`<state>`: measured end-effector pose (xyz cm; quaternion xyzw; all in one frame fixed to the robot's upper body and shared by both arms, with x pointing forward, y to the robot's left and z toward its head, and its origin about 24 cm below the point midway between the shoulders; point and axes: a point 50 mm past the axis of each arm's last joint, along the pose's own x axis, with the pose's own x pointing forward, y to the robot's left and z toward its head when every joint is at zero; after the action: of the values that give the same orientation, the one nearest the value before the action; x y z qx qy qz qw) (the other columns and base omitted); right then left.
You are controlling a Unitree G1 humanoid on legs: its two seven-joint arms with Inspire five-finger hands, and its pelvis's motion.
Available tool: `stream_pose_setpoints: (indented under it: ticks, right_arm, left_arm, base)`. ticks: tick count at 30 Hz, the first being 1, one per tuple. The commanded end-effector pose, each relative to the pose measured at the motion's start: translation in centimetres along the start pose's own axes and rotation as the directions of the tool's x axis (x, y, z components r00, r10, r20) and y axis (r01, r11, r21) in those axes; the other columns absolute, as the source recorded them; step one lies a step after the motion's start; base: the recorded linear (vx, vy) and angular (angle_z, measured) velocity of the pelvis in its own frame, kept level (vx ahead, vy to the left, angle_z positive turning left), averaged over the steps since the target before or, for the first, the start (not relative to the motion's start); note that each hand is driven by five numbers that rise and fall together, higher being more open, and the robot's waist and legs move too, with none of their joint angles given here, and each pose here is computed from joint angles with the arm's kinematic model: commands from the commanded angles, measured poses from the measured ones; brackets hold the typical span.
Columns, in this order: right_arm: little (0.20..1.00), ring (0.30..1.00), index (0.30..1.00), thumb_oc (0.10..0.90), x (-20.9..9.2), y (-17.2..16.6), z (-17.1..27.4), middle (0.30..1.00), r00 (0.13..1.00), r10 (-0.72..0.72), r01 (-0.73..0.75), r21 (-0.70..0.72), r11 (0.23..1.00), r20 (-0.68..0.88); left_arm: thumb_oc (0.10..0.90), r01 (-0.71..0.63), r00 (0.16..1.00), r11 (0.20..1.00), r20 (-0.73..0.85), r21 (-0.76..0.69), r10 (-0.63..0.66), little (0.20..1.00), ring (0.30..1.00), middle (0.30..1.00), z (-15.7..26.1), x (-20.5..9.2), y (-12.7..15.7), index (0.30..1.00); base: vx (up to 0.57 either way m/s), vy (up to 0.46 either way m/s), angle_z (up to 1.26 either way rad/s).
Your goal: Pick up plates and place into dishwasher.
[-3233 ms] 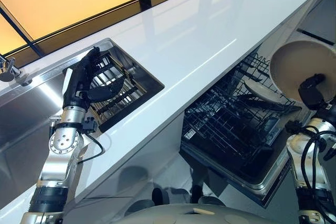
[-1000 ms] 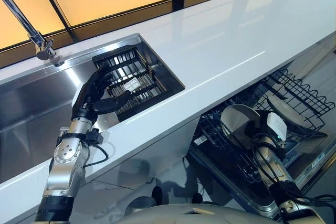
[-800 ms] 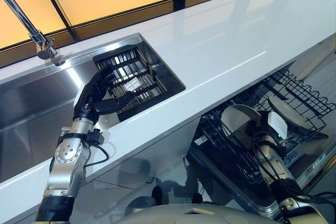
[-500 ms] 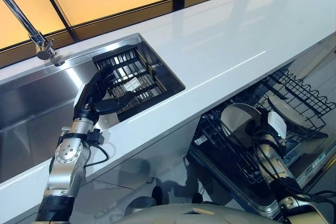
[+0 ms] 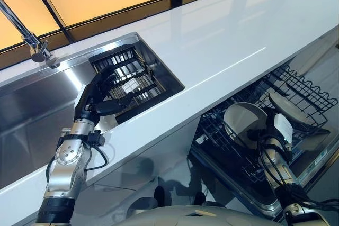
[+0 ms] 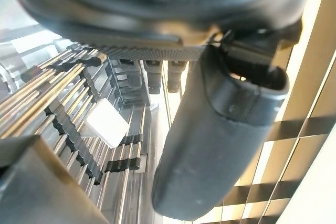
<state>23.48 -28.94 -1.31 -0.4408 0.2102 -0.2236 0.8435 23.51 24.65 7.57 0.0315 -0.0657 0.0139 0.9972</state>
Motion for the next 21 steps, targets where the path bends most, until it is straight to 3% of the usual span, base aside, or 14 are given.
stream_pose_setpoints:
  ticks: [1,5,11,15,21]
  right_arm:
    - [0.900,0.900,0.900,0.800,0.9,-3.3,4.2,0.900,0.973,-0.148,0.121,0.156,0.980,0.177]
    - [0.900,0.900,0.900,0.800,0.7,-4.4,5.4,0.900,0.955,-0.209,0.135,0.321,0.937,0.208]
    - [0.900,0.900,0.900,0.800,-0.2,-7.6,7.7,0.900,0.874,-0.389,0.170,0.568,0.806,0.290]
    - [0.900,0.900,0.900,0.800,-0.7,-9.5,8.1,0.900,0.813,-0.495,0.204,0.646,0.736,0.307]
    - [0.900,0.900,0.900,0.800,-0.9,-11.2,7.9,0.900,0.776,-0.558,0.241,0.680,0.692,0.293]
  left_arm:
    - [0.800,-0.015,0.976,0.999,0.218,0.028,0.009,0.900,0.900,0.900,3.9,1.8,1.2,0.900]
    - [0.800,-0.029,0.976,0.999,0.218,0.027,0.023,0.900,0.900,0.900,3.8,1.8,1.3,0.900]
    - [0.800,-0.044,0.976,0.999,0.216,0.025,0.037,0.900,0.900,0.900,3.7,1.7,1.5,0.900]
    - [0.800,-0.049,0.976,0.999,0.213,0.022,0.043,0.900,0.900,0.900,3.5,1.5,1.8,0.900]
    - [0.800,-0.051,0.976,0.998,0.212,0.024,0.045,0.900,0.900,0.900,3.7,1.6,2.1,0.900]
  base:
    - [0.00,0.000,0.00]
    - [0.00,-0.001,-0.02]
    - [-0.01,0.005,-0.08]
    - [0.00,0.003,-0.02]
    - [0.00,-0.001,-0.01]
